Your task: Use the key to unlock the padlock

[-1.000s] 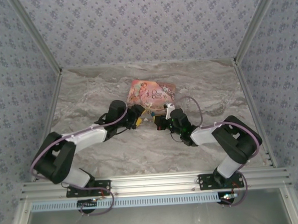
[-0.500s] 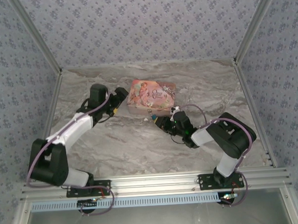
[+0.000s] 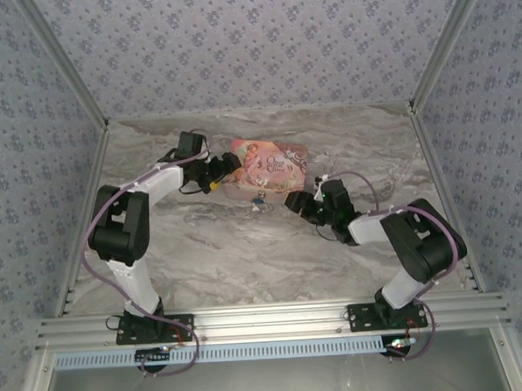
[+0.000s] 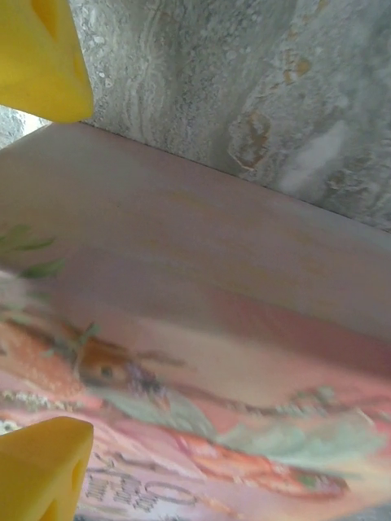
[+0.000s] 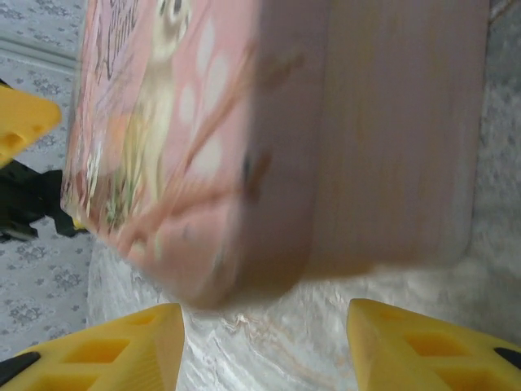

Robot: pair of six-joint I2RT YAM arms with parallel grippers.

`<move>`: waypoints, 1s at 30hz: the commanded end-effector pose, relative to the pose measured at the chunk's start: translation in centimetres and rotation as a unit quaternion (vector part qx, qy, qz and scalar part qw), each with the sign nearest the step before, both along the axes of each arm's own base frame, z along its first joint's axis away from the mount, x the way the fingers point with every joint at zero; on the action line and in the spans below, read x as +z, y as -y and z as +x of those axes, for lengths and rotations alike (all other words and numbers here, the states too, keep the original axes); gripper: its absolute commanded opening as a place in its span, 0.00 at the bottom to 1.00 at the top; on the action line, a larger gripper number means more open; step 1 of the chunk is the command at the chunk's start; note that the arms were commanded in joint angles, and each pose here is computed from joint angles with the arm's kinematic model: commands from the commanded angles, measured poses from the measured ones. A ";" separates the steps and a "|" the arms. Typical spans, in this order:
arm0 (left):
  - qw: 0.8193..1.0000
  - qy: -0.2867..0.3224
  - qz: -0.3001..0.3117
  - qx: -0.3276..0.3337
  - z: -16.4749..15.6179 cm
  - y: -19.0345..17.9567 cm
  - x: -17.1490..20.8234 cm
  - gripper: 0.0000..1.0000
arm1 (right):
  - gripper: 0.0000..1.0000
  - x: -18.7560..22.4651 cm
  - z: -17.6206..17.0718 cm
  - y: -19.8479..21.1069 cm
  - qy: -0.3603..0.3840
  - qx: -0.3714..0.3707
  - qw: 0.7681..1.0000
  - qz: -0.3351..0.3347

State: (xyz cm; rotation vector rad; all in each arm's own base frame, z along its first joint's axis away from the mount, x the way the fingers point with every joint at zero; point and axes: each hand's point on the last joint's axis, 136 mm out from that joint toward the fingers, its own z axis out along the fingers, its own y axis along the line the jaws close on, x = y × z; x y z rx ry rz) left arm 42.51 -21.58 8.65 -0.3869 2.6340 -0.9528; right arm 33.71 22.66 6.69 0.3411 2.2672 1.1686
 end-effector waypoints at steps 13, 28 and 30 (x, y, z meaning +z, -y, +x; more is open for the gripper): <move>0.998 -0.064 0.011 -0.003 -6.9 -0.7 -5.1 0.87 | 0.61 4.4 6.8 1.7 0.160 0.070 0.984 -0.019; 0.999 -0.051 0.010 0.013 -6.5 0.2 -4.3 0.87 | 0.59 2.0 1.9 -2.9 0.229 0.194 0.954 -0.004; 0.999 -0.052 0.009 0.014 -6.5 0.1 -4.4 0.87 | 0.59 2.0 2.1 -3.4 0.231 0.202 0.952 -0.001</move>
